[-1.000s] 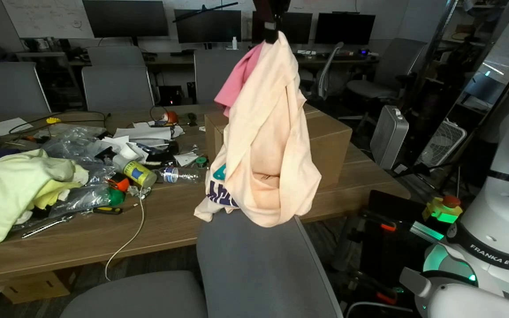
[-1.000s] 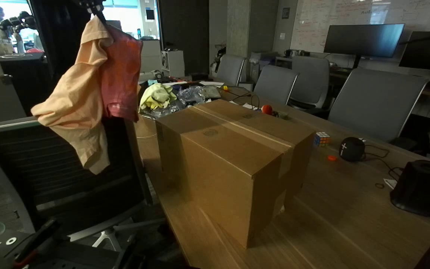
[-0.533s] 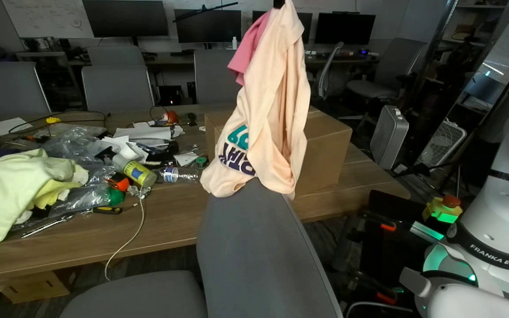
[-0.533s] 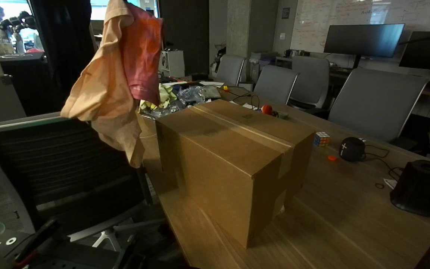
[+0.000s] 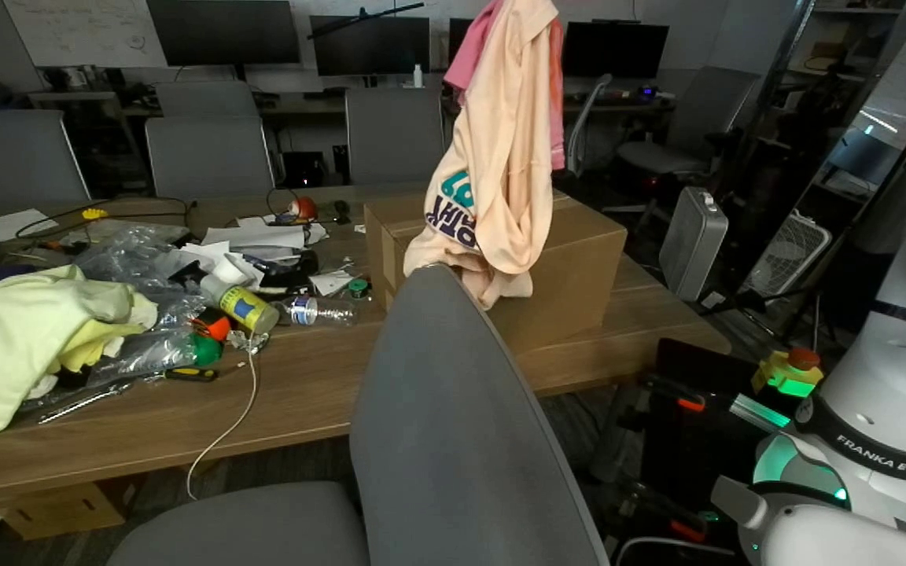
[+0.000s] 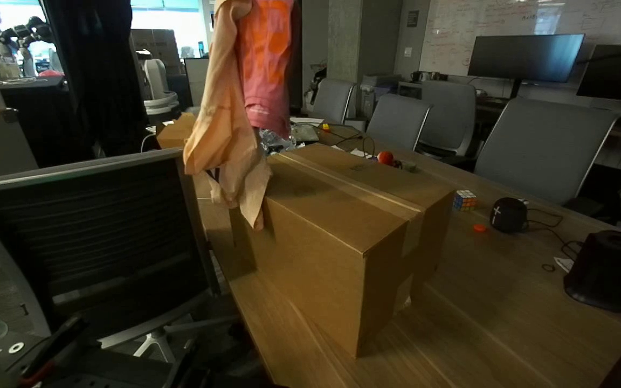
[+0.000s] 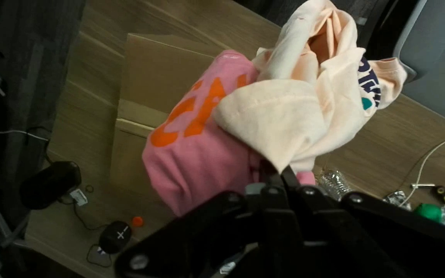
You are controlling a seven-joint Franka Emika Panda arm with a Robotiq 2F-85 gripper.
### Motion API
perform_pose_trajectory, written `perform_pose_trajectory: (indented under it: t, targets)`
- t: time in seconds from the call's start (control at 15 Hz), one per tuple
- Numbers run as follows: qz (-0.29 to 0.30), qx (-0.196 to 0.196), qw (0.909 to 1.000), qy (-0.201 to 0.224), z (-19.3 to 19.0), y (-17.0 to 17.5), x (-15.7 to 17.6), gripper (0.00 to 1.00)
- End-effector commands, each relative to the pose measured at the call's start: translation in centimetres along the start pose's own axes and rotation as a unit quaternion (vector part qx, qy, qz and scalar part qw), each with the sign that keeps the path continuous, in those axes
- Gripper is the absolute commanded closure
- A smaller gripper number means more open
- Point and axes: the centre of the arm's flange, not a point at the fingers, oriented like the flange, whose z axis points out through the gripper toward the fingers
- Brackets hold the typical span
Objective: Put the shirts on the top of the box
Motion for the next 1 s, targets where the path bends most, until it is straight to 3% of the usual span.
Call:
perform_pose_trajectory:
  t: [0.0,0.33,0.73,0.93]
  targets:
    - [0.053,0.023,0.9982,-0.016,-3.7,2.7,3.7,0.99]
    - [0.112,0.069,0.9909,-0.031,-5.0,6.3,4.5,0.99]
    - [0.177,0.136,0.9746,-0.021,-6.4,8.9,4.6,0.99]
    - [0.233,0.109,0.9652,-0.043,-5.3,10.2,5.5,0.99]
